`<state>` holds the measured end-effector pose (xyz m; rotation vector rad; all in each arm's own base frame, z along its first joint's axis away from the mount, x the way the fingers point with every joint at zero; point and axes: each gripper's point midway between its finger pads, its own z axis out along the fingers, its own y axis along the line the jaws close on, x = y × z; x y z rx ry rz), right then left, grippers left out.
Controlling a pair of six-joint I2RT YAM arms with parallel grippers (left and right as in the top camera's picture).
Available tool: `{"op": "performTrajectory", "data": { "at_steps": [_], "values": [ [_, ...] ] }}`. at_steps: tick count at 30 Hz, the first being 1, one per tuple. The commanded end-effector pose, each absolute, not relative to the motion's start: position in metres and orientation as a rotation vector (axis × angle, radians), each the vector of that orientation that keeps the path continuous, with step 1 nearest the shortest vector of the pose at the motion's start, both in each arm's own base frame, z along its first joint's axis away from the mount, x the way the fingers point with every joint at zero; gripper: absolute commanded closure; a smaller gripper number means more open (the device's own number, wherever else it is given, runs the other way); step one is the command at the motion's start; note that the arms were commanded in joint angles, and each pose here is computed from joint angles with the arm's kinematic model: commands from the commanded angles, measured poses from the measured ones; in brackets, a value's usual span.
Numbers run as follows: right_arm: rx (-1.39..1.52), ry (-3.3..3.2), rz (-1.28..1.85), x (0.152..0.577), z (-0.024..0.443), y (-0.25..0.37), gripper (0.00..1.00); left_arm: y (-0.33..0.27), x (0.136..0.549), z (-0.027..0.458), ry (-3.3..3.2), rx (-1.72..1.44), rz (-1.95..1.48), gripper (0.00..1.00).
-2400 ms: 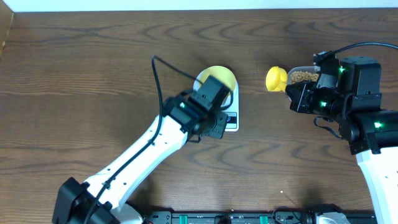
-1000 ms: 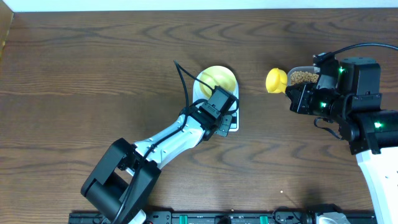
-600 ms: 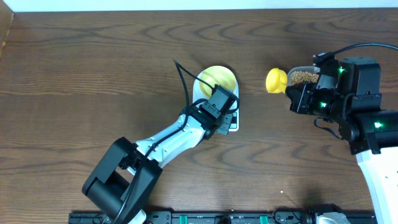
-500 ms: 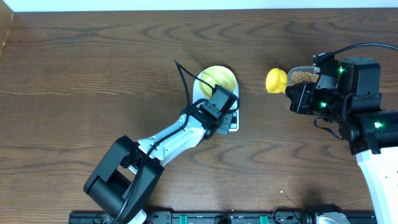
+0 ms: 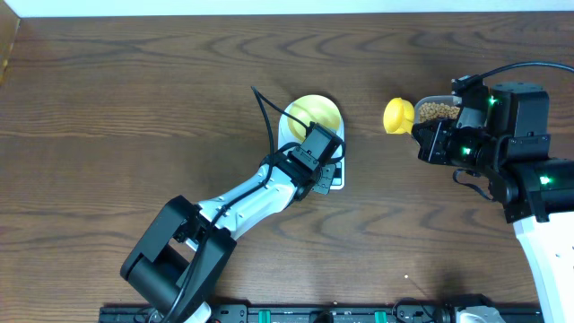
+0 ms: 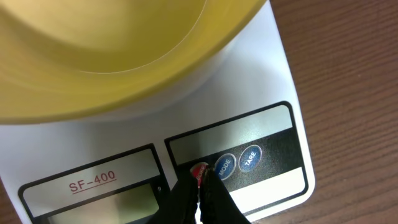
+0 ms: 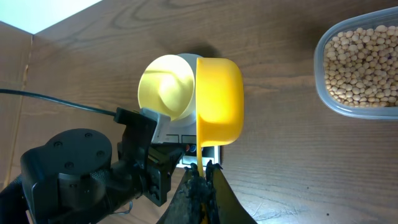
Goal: Scoop item into bowl and weigh 50g on scale
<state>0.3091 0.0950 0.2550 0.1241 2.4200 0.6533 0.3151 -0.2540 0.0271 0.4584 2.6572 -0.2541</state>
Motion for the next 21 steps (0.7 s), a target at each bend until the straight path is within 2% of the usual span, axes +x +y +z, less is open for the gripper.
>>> {"op": "performTrajectory", "data": {
  "at_steps": [1, 21],
  "values": [
    [0.097, 2.386, 0.649, 0.31, 0.266, 0.094, 0.99, -0.25, 0.314, 0.02, 2.67, 0.458, -0.222, 0.93],
    [0.097, 2.385, 0.648, 0.311, 0.266, 0.094, 0.99, -0.248, 0.311, 0.006, 2.703, 0.465, -0.199, 0.93]
  ]
}}
